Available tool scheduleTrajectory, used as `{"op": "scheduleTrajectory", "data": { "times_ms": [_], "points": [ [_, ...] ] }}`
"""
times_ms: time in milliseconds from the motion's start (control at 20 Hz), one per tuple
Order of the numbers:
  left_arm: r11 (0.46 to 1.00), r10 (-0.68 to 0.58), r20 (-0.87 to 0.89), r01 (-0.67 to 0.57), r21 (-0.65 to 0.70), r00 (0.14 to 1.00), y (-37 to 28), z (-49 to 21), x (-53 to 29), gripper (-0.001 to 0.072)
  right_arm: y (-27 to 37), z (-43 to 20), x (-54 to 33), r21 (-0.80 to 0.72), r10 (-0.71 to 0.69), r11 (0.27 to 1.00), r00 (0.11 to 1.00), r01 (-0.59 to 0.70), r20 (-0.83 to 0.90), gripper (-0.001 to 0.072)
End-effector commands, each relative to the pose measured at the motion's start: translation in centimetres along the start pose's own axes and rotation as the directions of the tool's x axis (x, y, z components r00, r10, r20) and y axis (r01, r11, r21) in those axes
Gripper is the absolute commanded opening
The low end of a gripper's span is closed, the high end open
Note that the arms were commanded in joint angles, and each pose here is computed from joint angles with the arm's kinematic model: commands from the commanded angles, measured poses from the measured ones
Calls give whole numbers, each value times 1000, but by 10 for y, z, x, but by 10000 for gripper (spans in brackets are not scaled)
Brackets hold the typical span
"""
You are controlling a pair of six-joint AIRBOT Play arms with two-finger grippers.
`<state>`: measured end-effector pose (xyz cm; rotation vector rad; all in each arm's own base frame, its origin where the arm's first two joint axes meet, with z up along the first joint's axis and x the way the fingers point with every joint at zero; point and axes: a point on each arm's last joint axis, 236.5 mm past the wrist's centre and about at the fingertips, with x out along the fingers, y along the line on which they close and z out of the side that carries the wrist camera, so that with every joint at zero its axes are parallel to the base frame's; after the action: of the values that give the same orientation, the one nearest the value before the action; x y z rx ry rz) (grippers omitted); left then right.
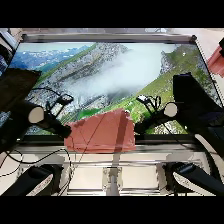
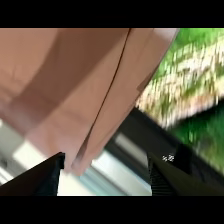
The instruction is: Fold the clothes and pants, and hang the long-sleeved shirts on hangers.
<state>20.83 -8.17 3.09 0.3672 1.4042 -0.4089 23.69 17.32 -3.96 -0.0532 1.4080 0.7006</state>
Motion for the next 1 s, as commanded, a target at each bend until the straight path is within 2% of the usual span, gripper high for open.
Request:
{"op": "scheduleTrajectory", "data": {
  "times_ms": [0, 150, 250, 350, 950],
  "points": [
    [984, 82, 88, -67, -166, 993, 37, 4, -13, 518, -26, 26, 14, 140, 157, 975, 983, -170, 97, 596],
    [972, 94, 83, -74, -221, 992, 50, 0, -14, 521, -39, 27, 25, 235, 325, 908, 937, -348, 128, 597],
    [971, 96, 83, -75, -227, 992, 52, 0, -14, 525, -42, 21, 36, 240, 349, 900, 932, -363, 101, 600],
    [971, 98, 90, -76, -228, 991, 52, 1, -14, 635, -39, 20, 46, 222, 351, 906, 933, -361, 84, 617],
    [968, 97, 86, -74, -238, 992, 53, 3, -11, 635, 18, 50, 97, 139, 384, 916, 923, -377, -24, 613]
  ]
}}
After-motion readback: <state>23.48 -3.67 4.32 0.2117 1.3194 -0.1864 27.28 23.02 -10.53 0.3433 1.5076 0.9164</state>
